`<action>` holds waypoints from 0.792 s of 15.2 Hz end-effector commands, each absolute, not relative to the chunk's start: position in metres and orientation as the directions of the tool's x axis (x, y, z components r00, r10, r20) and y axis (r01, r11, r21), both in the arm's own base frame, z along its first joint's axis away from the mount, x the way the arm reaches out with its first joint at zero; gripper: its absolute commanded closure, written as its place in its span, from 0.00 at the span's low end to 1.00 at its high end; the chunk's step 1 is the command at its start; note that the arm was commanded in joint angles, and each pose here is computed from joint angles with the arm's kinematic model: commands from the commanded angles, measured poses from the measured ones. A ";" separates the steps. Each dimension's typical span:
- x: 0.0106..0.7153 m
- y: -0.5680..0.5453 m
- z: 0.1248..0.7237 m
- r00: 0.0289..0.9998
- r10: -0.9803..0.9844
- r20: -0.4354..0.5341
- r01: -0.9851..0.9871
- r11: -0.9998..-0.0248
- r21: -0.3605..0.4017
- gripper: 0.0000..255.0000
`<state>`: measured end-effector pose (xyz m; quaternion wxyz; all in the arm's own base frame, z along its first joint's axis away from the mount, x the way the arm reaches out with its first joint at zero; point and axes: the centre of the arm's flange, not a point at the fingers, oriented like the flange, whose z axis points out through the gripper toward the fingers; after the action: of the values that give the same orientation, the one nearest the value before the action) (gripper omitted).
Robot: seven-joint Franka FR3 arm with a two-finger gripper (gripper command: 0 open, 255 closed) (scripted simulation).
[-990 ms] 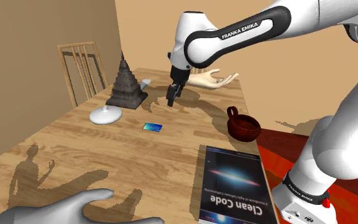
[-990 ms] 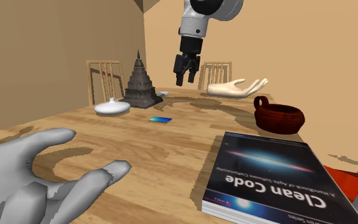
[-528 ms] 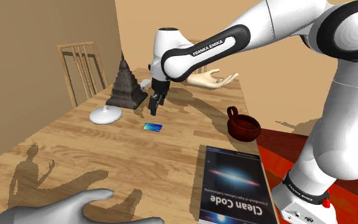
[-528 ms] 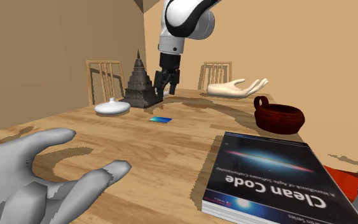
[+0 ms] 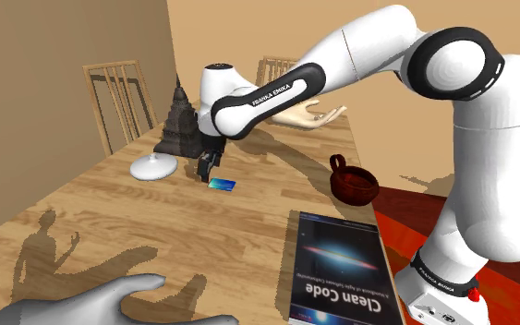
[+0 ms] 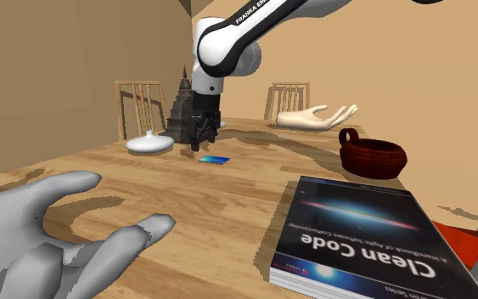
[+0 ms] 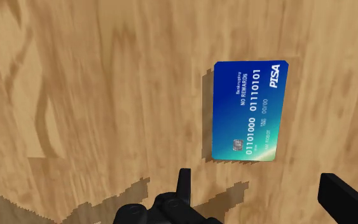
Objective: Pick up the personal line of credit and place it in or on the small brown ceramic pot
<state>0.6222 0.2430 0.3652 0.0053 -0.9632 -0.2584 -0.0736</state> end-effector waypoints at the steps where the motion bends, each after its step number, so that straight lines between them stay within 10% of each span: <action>1: 0.624 0.244 0.355 0.855 0.498 0.145 0.499 -0.866 0.028 0.00; 12: 0.627 0.245 0.336 0.855 0.498 0.145 0.499 -0.866 0.028 0.00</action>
<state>0.6267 0.2450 0.3360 0.0053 -0.9631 -0.2588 -0.0738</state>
